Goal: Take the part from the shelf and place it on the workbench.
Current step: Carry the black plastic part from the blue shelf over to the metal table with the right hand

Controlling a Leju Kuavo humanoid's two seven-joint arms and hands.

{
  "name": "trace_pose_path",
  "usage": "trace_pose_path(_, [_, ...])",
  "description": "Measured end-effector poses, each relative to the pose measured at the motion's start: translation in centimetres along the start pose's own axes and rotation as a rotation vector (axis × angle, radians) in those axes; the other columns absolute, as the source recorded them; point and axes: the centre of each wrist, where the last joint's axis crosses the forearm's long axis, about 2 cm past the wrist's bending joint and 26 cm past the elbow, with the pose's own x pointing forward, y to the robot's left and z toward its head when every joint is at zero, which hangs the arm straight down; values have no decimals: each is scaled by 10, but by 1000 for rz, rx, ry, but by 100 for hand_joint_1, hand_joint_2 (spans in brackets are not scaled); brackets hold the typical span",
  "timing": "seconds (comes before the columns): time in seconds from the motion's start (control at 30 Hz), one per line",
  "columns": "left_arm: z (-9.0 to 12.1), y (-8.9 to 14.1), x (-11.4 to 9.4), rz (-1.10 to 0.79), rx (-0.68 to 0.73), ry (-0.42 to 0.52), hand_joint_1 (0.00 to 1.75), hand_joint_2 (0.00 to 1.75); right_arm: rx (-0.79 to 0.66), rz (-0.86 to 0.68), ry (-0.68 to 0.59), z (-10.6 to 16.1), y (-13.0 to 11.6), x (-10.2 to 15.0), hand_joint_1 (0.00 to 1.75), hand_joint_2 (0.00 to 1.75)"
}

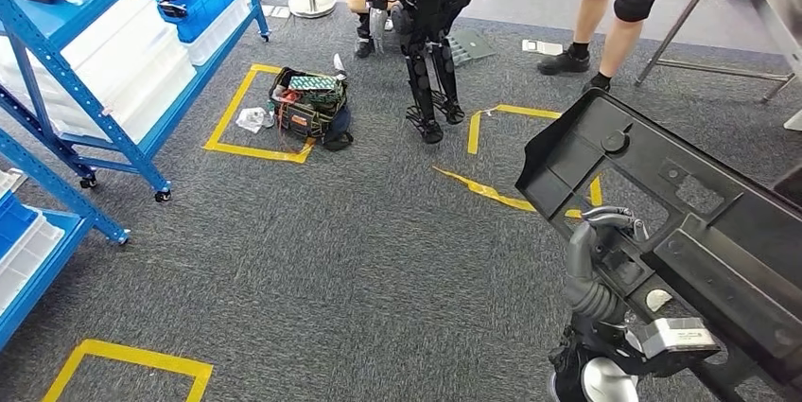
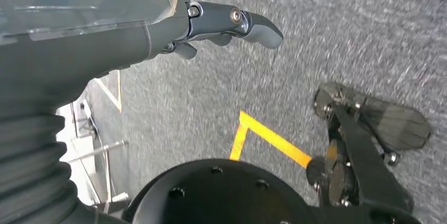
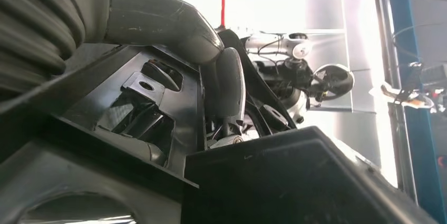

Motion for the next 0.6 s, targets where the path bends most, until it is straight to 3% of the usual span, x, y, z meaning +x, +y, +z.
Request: trace_pose_path(0.6, [-2, 23, 6, 46, -109, -57, 0, 175, -25, 27, -18, 16, -22, 10, 175, 175])
